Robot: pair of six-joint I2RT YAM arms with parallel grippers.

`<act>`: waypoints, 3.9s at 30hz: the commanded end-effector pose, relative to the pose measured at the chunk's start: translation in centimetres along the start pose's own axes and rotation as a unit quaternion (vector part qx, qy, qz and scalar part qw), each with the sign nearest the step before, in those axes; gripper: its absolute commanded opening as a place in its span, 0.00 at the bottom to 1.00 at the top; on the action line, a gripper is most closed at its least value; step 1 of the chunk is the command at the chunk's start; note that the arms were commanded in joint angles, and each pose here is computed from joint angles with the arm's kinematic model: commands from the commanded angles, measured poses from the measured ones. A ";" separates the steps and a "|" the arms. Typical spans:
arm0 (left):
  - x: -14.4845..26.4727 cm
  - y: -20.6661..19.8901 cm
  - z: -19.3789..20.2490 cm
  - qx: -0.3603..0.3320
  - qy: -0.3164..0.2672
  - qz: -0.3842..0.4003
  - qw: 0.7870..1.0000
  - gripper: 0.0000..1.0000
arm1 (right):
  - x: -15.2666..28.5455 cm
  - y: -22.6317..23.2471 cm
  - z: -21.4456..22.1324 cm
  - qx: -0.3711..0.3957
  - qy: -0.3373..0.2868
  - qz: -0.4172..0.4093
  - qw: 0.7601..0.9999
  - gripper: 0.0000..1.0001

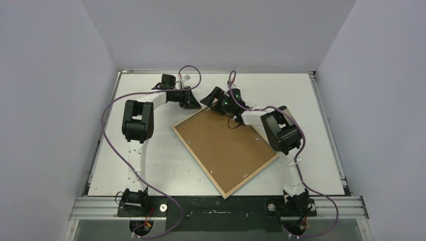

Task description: Put the photo into the frame

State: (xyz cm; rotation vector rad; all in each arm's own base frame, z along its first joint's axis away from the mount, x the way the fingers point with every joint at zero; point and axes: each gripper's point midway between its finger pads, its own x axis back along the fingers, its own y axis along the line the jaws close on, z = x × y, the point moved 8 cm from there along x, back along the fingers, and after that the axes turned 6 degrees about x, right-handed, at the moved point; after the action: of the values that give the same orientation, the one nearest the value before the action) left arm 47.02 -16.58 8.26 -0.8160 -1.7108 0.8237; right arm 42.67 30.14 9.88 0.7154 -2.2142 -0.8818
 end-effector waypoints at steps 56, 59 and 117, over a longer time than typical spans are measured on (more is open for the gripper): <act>-0.3 0.5 0.2 0.001 -0.004 0.007 1.000 0.11 | -1.7 0.7 0.6 -0.009 -0.006 -0.015 1.000 0.82; -0.4 0.5 0.2 0.001 -0.002 0.008 1.000 0.10 | -2.0 0.7 0.6 -0.010 -0.004 -0.019 1.000 0.81; -0.9 1.1 2.0 -0.004 0.033 -0.003 0.999 0.09 | -1.7 2.6 2.0 0.061 0.065 -0.090 0.992 0.84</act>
State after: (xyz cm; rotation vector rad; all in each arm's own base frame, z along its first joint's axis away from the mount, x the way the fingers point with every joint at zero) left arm 46.84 -15.91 7.27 -0.8178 -1.7315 0.8030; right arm 42.82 32.07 9.32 0.9074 -2.1856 -0.7370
